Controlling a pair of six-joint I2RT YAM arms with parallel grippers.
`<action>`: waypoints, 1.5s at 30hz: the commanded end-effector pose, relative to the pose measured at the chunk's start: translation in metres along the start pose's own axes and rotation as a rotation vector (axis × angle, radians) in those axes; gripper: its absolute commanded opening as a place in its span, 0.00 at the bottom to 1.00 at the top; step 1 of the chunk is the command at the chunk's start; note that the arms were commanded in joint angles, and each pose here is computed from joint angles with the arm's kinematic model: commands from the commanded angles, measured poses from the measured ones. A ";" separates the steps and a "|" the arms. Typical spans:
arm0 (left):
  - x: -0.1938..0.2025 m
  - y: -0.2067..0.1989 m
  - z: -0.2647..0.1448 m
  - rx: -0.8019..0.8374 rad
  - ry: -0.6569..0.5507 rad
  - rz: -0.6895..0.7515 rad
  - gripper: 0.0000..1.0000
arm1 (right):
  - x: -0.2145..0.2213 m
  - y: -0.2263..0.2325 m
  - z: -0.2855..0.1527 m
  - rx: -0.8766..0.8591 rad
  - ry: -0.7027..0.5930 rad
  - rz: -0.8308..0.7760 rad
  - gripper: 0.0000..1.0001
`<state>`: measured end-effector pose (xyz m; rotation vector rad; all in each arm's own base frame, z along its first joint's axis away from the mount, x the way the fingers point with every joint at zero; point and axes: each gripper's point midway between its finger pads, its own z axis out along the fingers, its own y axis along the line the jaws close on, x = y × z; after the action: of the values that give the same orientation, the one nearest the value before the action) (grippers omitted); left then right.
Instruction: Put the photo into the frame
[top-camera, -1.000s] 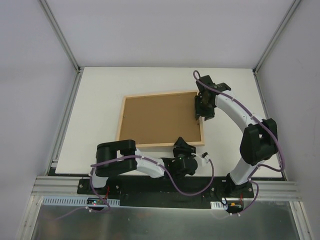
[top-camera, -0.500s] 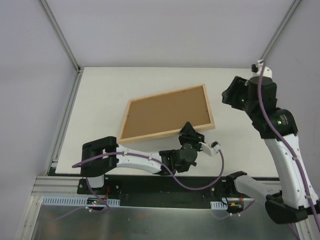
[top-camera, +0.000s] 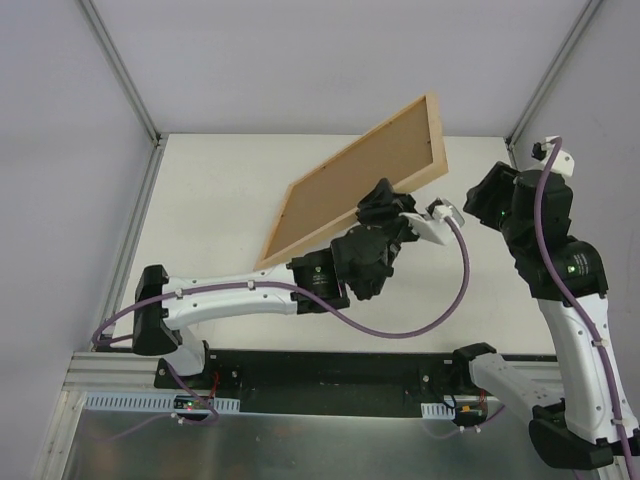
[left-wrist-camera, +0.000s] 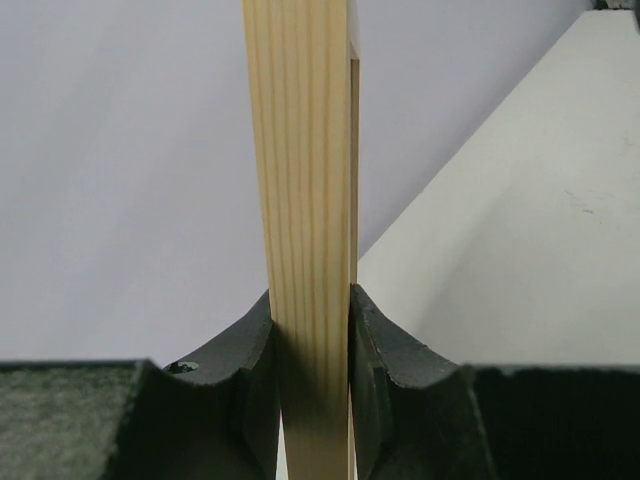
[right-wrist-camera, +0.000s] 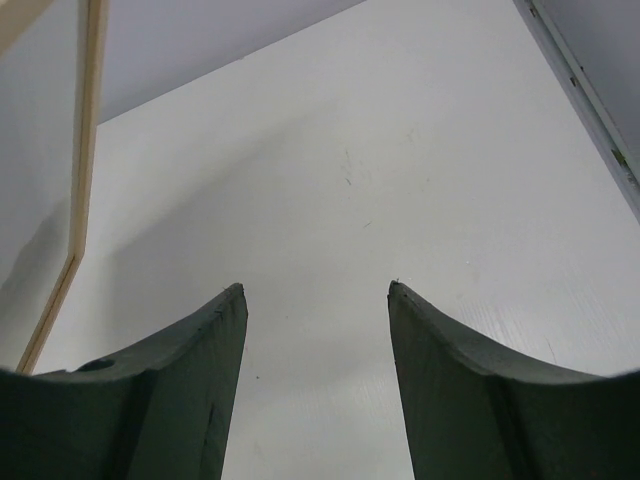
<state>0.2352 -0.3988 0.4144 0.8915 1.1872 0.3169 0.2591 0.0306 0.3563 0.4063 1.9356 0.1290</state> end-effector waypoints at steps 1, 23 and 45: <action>-0.025 0.065 -0.002 0.022 -0.055 -0.135 0.00 | -0.006 -0.014 -0.003 0.050 -0.040 0.030 0.60; 0.076 0.143 0.066 0.258 0.221 -1.179 0.00 | 0.090 -0.003 0.072 -0.011 0.345 0.016 0.53; 0.353 0.044 0.111 0.502 0.698 -1.841 0.00 | 0.153 0.005 0.107 -0.098 0.495 0.019 0.49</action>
<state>0.4856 -0.1822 0.2144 -0.2944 2.3634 -1.1674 0.2954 0.0682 0.1848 0.3813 2.4259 0.2957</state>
